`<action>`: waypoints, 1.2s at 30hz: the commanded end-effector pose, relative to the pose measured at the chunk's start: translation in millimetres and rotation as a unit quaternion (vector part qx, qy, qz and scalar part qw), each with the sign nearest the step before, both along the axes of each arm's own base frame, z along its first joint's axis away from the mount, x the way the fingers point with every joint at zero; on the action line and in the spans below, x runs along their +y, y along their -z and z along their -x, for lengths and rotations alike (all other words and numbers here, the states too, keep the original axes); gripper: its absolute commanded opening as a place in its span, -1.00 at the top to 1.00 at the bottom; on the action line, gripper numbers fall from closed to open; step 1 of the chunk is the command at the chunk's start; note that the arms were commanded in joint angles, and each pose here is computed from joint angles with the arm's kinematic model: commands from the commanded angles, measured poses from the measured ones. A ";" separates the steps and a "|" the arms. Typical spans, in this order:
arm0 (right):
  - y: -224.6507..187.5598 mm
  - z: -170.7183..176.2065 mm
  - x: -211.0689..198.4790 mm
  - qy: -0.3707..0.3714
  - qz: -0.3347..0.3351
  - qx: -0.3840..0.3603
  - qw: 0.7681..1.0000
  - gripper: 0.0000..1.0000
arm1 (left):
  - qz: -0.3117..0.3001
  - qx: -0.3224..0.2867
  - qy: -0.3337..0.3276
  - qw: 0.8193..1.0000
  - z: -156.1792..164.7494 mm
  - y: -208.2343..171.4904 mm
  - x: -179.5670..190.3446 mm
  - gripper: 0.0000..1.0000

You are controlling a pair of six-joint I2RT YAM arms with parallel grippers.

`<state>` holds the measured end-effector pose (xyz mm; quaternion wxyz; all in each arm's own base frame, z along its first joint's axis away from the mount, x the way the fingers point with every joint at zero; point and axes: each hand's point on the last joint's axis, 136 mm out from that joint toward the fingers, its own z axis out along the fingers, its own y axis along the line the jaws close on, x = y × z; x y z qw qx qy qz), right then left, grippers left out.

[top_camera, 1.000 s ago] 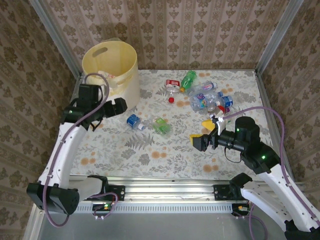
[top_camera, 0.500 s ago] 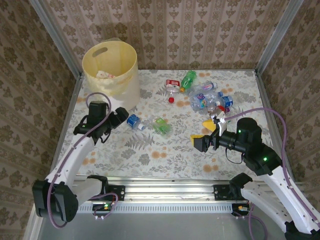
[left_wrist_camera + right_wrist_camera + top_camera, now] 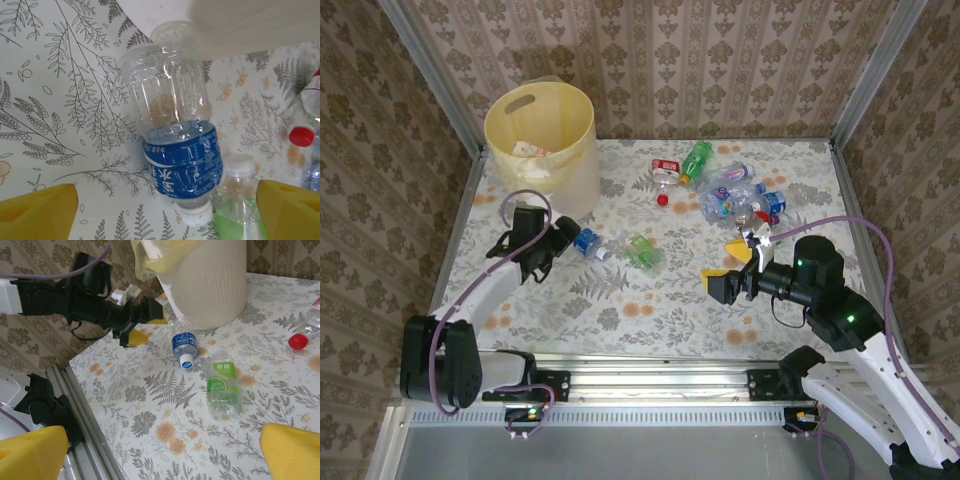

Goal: Throw the plastic bottles in the bin

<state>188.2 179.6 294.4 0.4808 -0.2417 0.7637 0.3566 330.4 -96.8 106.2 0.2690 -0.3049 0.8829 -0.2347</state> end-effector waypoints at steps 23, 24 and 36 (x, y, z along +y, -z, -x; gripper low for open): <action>-12.2 7.4 -1.1 -0.005 -0.011 -0.016 1.000 -1.00 | -0.006 -0.004 -0.058 0.998 -38.5 38.9 -6.2 -0.73; -12.4 7.5 -1.0 -0.005 -0.011 -0.016 1.000 -1.00 | -0.004 -0.007 -0.060 0.998 -40.7 39.5 -5.9 -0.72; -10.9 7.4 -1.2 -0.005 -0.011 -0.015 1.000 -1.00 | 0.014 0.008 -0.057 0.998 -54.7 51.5 -12.6 -0.66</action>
